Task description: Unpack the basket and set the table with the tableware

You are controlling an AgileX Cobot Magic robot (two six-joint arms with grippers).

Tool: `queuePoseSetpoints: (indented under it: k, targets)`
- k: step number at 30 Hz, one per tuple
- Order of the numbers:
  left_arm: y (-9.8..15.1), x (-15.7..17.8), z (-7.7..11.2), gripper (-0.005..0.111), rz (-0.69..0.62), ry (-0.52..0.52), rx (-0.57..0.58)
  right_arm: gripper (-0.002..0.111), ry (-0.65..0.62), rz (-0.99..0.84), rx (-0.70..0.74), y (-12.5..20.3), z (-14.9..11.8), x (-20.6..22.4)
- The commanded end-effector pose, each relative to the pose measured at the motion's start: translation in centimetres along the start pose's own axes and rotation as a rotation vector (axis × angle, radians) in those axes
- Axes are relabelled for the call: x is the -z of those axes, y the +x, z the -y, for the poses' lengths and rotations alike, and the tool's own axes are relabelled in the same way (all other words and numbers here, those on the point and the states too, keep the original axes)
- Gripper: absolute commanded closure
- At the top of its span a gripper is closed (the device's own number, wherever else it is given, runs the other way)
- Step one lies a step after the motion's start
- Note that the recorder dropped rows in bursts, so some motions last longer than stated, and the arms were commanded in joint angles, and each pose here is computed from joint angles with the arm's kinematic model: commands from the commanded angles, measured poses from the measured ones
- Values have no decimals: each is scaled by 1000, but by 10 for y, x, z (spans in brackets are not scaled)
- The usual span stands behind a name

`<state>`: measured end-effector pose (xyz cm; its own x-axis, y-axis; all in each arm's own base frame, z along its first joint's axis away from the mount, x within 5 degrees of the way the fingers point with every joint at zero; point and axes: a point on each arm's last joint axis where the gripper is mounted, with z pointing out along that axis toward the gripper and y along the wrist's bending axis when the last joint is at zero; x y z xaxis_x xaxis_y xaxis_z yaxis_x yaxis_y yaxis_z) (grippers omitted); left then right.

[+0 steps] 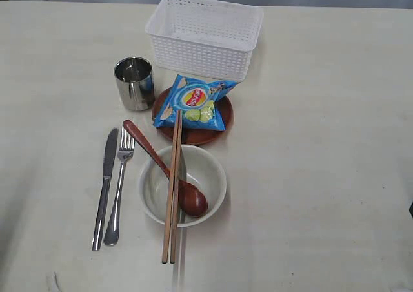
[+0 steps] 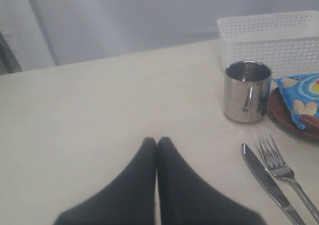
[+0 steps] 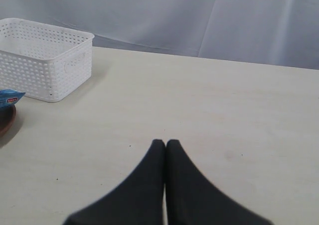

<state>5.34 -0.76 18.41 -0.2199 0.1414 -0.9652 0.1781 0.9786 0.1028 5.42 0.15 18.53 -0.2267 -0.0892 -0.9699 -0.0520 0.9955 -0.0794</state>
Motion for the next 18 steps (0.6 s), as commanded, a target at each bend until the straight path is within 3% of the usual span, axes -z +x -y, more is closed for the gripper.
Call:
queuePoseSetpoints:
  k: [1, 18]
  targets:
    - [0, 0, 0, 107, 8, 0, 9, 109, 3, 4, -12, 1, 0, 0]
    - [0, 0, 0, 107, 8, 0, 9, 109, 3, 4, -12, 1, 0, 0]
